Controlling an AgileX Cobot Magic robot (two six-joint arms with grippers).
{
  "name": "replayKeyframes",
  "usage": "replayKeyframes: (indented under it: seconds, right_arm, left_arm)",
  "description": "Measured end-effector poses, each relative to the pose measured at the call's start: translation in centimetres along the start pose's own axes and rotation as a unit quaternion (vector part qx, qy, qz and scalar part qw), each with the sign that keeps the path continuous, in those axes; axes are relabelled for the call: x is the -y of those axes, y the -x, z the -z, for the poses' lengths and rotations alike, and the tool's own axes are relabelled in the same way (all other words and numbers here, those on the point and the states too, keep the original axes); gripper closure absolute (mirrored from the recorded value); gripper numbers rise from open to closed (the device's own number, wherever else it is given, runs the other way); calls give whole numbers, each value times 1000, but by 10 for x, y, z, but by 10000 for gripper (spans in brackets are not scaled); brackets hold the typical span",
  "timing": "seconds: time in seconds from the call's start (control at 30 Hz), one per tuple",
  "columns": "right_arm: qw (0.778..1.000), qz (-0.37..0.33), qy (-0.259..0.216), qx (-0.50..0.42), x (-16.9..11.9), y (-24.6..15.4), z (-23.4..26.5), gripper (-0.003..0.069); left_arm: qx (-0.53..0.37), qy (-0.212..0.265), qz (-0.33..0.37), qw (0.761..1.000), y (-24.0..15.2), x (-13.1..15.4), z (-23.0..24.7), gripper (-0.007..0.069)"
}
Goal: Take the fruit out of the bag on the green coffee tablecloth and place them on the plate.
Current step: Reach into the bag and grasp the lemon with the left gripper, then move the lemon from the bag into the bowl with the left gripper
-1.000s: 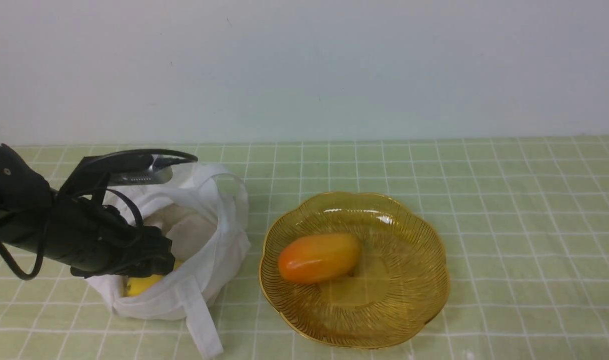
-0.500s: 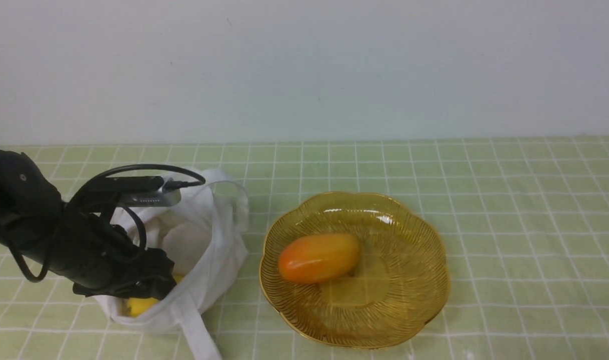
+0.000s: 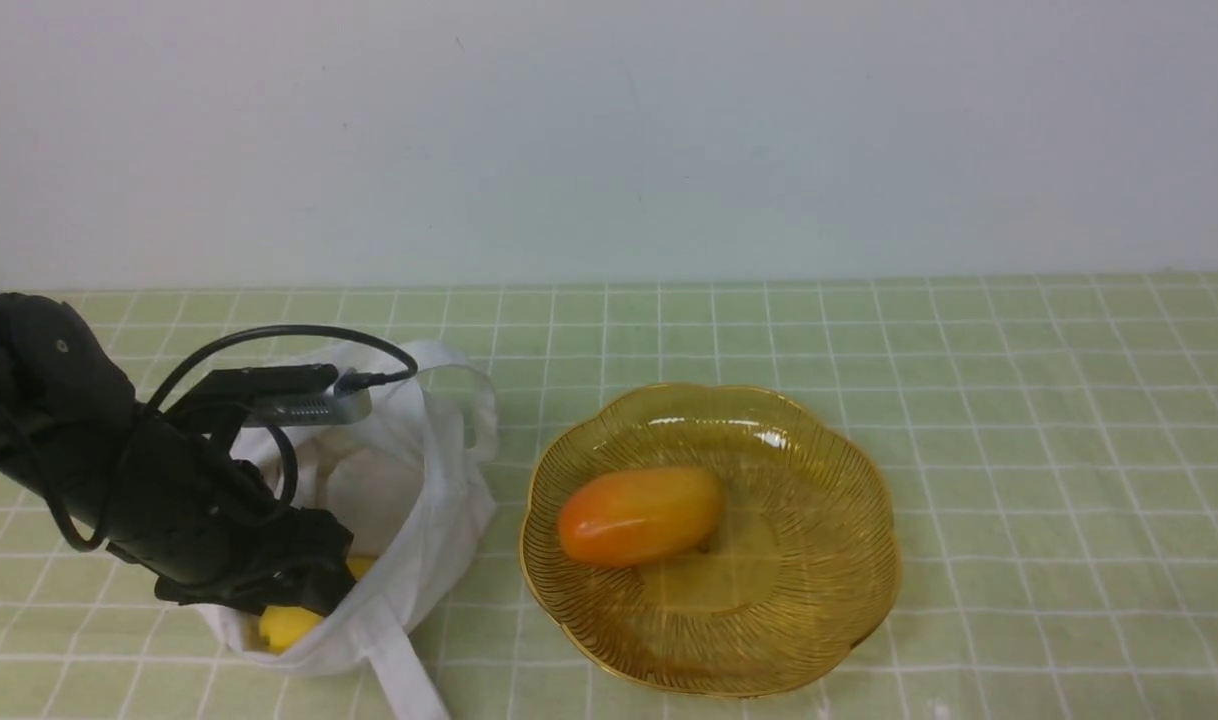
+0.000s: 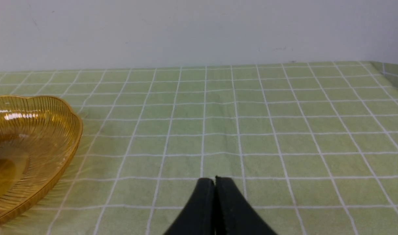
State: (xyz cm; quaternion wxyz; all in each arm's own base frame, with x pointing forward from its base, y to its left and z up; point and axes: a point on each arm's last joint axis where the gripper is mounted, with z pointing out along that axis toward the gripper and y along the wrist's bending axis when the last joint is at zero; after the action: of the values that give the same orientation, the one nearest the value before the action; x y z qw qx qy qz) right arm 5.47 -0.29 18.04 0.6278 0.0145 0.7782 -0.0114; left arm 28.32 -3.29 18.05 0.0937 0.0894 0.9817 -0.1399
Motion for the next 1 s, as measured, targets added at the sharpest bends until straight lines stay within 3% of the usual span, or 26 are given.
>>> replayKeyframes:
  seconds: [0.6, 0.67, 0.83, 1.0]
  right_arm:
    - [1000, 0, 0, 0, 0, 0, 0, 674]
    - [1000, 0, 0, 0, 0, 0, 0, 674]
    - [1000, 0, 0, 0, 0, 0, 0, 674]
    - [1000, 0, 0, 0, 0, 0, 0, 674]
  left_arm:
    - [154, 14, -46, 987, -7, 30, 88, 193]
    - [170, 4, -51, 984, -5, 36, 97, 193]
    - [224, -77, -122, 964, 0, 88, 117, 193]
    - [191, -131, -171, 958, 2, 130, 91, 193]
